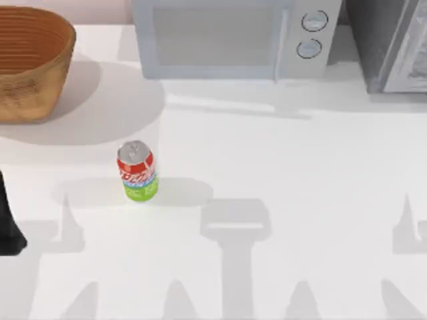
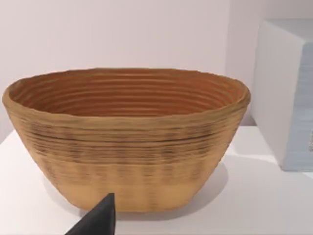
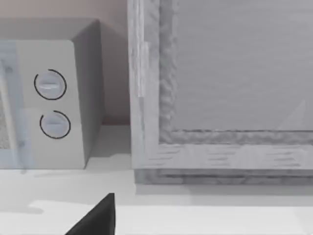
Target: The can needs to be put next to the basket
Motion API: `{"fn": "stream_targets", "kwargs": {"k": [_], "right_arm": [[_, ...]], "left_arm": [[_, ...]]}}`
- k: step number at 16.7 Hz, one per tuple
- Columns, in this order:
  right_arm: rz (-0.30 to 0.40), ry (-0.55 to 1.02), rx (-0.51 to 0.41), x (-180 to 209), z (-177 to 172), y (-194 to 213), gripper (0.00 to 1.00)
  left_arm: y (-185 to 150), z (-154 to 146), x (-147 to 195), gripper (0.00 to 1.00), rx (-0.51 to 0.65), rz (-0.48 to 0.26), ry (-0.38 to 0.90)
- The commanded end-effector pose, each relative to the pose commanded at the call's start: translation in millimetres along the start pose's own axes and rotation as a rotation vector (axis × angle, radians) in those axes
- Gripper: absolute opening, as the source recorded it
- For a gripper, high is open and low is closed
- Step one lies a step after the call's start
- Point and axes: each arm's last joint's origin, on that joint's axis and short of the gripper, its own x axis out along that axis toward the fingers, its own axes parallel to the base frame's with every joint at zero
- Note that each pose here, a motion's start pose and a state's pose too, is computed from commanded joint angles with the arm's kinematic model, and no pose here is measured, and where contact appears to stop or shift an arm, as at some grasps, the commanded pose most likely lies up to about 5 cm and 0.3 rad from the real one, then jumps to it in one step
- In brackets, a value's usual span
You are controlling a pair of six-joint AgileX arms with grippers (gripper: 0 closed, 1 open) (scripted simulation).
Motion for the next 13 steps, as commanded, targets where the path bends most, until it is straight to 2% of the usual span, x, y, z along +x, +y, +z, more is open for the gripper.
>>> {"fn": "stream_targets", "kwargs": {"k": [3,6,9,13], "right_arm": [[0.000,0.000,0.000,0.0,0.0,0.0,1.00],[0.000,0.000,0.000,0.0,0.0,0.0,1.00],[0.000,0.000,0.000,0.0,0.0,0.0,1.00],[0.000,0.000,0.000,0.0,0.0,0.0,1.00]], "left_arm": [[-0.5,1.5,0.1,1.00,0.003,-0.004,0.005],[-4.0,15.1,1.8,1.00,0.033,-0.036,0.064],[-10.8,37.7,10.9,1.00,0.095,-0.093,0.198],[-27.1,72.4,41.5,1.00,0.216,-0.203,0.441]]}}
